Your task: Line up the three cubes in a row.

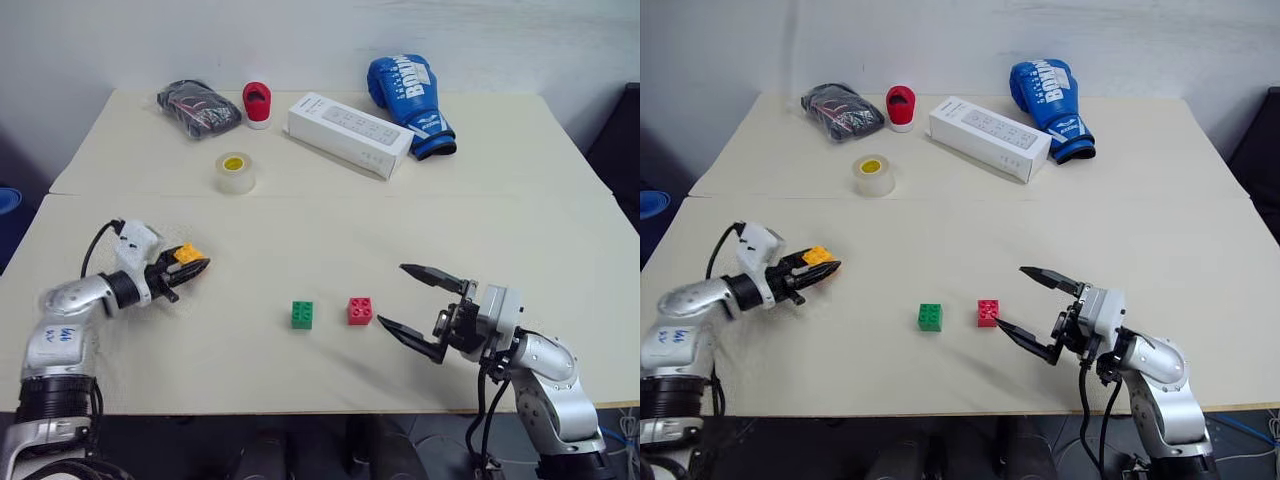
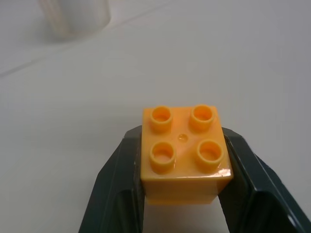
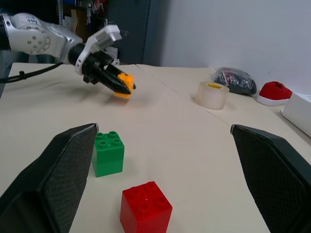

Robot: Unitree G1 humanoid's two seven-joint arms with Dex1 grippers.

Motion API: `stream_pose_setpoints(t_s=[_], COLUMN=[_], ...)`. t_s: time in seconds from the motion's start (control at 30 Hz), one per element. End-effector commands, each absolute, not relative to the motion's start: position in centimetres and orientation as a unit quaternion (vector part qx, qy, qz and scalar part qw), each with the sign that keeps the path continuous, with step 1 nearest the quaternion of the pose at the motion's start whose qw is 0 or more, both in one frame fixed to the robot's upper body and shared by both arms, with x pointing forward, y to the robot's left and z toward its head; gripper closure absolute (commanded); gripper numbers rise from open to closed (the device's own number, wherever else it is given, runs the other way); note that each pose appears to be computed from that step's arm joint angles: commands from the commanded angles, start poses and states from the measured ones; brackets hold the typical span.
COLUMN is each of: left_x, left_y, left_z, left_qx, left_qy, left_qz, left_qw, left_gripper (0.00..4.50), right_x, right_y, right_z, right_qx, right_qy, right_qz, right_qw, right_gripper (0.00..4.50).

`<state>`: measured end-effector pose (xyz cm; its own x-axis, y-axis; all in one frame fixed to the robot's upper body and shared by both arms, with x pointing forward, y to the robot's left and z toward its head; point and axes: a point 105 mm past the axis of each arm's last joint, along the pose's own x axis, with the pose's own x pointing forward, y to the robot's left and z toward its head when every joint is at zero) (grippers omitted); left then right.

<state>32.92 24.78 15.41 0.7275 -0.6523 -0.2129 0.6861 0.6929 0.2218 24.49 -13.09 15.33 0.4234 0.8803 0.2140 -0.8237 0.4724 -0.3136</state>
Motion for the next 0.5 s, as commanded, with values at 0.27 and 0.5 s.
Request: stream_pose_setpoints(t_s=[0.27,0.5], left_x=[28.7,30.0], left_y=[20.3,18.3], left_z=[15.0,13.0], left_qx=[0.296,0.306], left_qy=[0.042,0.041], left_qz=[-0.66,-0.701], left_qw=[0.69,0.643], left_gripper=[2.96,2.96], right_x=[23.3,22.9], right_y=[-15.2,-15.0], right_z=[17.0,16.6], right_qx=[-0.12,-0.127], right_qy=[-0.182,-0.175], right_qz=[0.514,0.509], right_qw=[0.83,0.833], right_gripper=[0.0,0.0])
